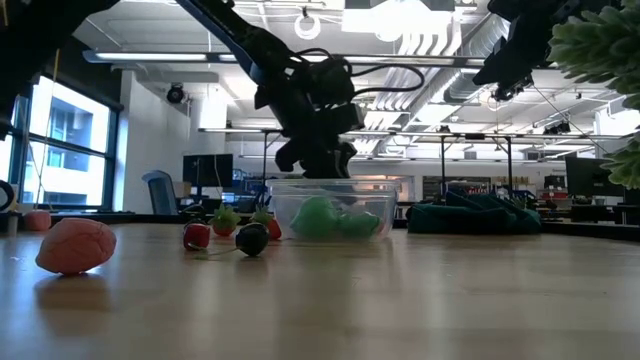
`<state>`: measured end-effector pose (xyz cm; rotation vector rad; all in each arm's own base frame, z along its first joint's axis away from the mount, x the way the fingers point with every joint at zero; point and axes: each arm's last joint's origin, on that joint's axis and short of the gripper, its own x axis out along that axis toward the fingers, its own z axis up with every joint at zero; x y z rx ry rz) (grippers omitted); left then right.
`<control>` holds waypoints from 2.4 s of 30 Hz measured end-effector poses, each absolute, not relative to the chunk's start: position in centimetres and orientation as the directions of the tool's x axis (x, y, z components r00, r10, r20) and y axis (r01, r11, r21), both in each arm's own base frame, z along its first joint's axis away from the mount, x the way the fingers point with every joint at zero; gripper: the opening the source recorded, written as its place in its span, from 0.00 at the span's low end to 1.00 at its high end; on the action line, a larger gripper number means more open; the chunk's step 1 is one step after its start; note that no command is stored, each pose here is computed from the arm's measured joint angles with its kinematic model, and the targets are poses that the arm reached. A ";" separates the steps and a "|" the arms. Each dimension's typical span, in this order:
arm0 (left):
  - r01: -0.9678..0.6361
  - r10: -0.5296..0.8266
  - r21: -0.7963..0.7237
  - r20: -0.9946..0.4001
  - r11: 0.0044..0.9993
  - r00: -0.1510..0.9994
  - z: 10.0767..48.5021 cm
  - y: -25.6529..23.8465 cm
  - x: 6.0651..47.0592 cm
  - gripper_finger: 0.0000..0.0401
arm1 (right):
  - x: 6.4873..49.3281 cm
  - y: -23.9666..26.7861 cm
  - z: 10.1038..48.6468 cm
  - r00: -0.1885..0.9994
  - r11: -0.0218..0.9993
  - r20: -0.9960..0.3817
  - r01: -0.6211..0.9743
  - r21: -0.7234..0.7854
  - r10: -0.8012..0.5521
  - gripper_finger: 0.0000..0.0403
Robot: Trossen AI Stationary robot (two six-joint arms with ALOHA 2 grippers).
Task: Pick and placing Produce into tupperware
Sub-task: Put the blueberry into the transparent bin, then put the red strawberry into the transparent bin
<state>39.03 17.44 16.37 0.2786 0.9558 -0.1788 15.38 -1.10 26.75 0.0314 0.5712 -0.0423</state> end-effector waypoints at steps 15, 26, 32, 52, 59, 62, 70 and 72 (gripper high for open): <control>0.287 -0.029 0.154 -0.838 0.946 0.545 16.2 17.4 38.8 0.18 | 15.4 -1.1 26.8 0.841 0.999 -0.540 0.048 0.018 -0.031 0.06; 0.286 -0.028 0.154 -0.838 0.946 0.544 16.2 17.4 38.8 0.36 | 15.4 -1.1 26.8 0.841 0.999 -0.540 0.048 0.018 -0.031 0.06; 0.294 -0.054 0.128 -0.841 0.947 0.539 16.9 17.1 38.4 0.36 | 15.4 -1.1 26.8 0.841 0.999 -0.540 0.049 0.018 -0.031 0.06; 0.523 -0.130 0.070 -0.933 0.850 0.336 25.6 13.7 29.6 0.27 | 15.4 -1.1 26.8 0.841 0.999 -0.541 0.049 0.018 -0.031 0.06; 0.561 -0.132 0.013 -0.967 0.828 0.218 21.7 14.8 26.8 0.26 | 15.4 -1.1 26.8 0.841 0.999 -0.540 0.049 0.018 -0.031 0.06; 0.588 -0.035 0.056 -0.989 0.807 0.142 20.2 15.2 25.9 0.26 | 15.4 -1.1 26.8 0.841 0.999 -0.541 0.049 0.018 -0.031 0.06; 0.729 0.047 0.169 -0.982 0.663 0.184 18.2 15.1 26.1 0.26 | 15.4 -1.1 26.8 0.841 0.999 -0.540 0.049 0.018 -0.031 0.06; 0.765 0.041 0.174 -0.981 0.619 0.190 18.2 15.0 26.1 0.26 | 15.4 -1.1 26.8 0.841 0.999 -0.540 0.048 0.018 -0.031 0.06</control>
